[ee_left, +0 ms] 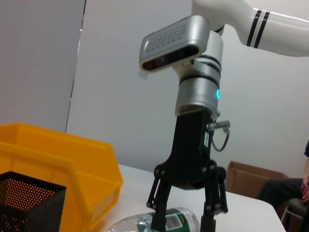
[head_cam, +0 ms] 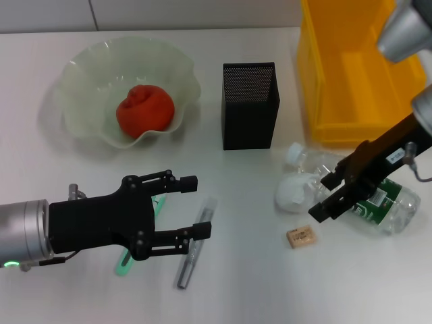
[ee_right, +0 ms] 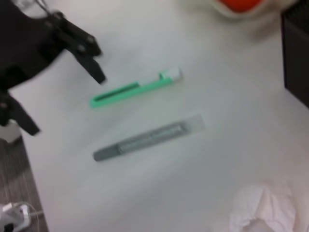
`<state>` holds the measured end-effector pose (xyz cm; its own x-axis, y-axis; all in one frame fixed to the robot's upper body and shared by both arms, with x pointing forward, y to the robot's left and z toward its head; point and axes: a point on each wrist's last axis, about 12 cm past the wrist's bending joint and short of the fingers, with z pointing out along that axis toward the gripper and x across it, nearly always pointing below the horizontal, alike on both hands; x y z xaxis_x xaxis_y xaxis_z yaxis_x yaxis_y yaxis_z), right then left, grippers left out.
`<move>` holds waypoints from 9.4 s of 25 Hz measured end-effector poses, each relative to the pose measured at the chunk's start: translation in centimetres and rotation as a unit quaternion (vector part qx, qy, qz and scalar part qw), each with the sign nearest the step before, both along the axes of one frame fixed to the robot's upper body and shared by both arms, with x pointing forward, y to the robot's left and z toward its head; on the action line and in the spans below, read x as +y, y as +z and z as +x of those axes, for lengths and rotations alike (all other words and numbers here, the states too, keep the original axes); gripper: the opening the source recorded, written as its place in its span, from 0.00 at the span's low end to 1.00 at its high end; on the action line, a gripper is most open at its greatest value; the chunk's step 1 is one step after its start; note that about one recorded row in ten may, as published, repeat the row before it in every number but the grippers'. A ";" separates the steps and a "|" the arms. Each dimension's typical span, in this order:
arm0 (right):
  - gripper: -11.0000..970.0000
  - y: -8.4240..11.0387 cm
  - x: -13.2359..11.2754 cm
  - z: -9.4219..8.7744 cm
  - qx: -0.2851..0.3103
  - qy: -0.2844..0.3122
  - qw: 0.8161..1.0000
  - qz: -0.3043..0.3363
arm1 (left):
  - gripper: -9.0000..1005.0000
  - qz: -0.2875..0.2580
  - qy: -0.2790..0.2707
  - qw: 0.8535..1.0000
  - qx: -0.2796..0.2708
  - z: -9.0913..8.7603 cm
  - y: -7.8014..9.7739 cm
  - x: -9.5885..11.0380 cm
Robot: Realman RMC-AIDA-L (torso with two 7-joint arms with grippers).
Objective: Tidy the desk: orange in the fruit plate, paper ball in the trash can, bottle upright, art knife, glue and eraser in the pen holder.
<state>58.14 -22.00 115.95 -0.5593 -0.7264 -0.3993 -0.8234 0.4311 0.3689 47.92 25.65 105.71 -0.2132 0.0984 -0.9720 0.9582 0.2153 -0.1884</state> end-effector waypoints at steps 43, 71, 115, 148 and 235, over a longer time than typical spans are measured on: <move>0.83 -3.0 3.2 1.4 -0.031 -0.007 0.999 -0.031 | 0.77 0.000 0.003 1.000 -0.006 0.1 -0.2 -0.2; 0.36 -0.4 2.5 0.0 -0.048 -0.002 0.998 0.036 | 0.77 -0.002 0.006 1.000 -0.003 -0.1 -0.4 -0.1; 0.36 -0.2 -13.3 -0.2 -0.292 -0.322 0.873 0.224 | 0.77 -0.006 0.003 1.000 -0.005 0.2 -0.2 -0.5; 0.61 0.6 -11.5 0.3 -0.257 -0.290 0.904 0.179 | 0.77 -0.008 -0.001 1.000 -0.005 0.2 -0.1 -0.6; 0.87 -3.5 0.2 1.6 0.068 -0.154 0.981 -0.098 | 0.77 -0.006 -0.003 1.000 -0.008 0.3 -0.2 -0.8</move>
<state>59.79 -21.80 112.45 -0.8023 -0.5707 -0.1751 -0.5924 0.7252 0.3509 48.23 24.87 105.46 -0.1975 0.0887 -0.9763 0.9622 0.2077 -0.1758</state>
